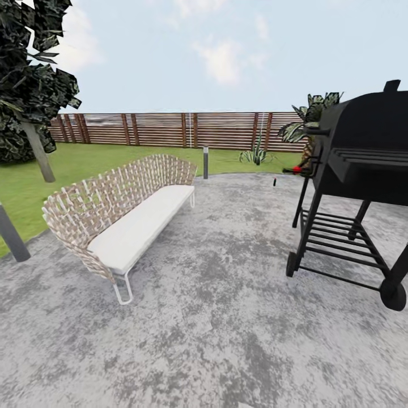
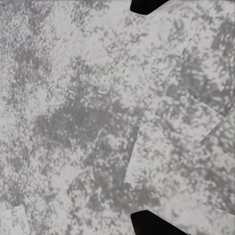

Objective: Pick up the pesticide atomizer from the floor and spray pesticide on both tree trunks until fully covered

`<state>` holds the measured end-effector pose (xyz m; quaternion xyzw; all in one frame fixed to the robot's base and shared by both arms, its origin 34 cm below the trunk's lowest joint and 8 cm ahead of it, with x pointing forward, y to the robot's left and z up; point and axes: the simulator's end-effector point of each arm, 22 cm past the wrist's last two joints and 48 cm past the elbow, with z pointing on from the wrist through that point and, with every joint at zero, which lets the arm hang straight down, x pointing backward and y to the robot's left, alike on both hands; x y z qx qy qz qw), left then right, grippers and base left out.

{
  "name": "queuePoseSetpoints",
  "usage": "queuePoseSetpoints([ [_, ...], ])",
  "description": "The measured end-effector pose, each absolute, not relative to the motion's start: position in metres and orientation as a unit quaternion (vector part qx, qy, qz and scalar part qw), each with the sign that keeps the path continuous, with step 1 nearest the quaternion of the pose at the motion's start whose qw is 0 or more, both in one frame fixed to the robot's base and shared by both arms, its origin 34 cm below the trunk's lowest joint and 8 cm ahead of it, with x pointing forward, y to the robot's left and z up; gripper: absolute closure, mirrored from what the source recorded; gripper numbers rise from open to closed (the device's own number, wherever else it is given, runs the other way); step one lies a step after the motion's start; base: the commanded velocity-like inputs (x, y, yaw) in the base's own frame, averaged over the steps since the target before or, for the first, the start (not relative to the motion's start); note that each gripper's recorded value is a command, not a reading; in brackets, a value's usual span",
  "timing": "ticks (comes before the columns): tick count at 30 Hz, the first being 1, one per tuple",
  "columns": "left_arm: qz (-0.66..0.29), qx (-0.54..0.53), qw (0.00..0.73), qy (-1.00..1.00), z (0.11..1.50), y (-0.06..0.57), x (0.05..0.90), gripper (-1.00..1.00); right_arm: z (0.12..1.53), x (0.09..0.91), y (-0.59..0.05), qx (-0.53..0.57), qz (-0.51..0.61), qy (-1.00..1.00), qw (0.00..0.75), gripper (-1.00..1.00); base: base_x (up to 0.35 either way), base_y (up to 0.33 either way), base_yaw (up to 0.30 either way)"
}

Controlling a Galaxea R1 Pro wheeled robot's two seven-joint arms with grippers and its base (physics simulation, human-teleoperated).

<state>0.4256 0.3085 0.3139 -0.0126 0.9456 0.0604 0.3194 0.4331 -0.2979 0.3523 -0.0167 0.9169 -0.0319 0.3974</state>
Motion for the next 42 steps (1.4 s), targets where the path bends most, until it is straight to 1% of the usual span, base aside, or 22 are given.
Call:
queuePoseSetpoints([
  [10,0.060,-0.013,0.319,0.946,0.3139,0.3085,0.4256,-1.00,0.3523,0.4330,-0.2979,-0.017,-0.032,0.917,0.397,-1.00,0.337,0.002,-0.020],
  [34,0.061,-0.013,0.319,0.946,0.3140,0.3095,0.4256,-1.00,0.3523,0.4330,-0.2977,-0.017,-0.032,0.917,0.397,-1.00,0.337,0.081,-0.251],
  [42,0.061,-0.013,0.319,0.946,0.3140,0.3098,0.4256,-1.00,0.3518,0.4325,-0.2970,-0.019,-0.031,0.917,0.397,-1.00,0.337,0.110,-0.043],
])
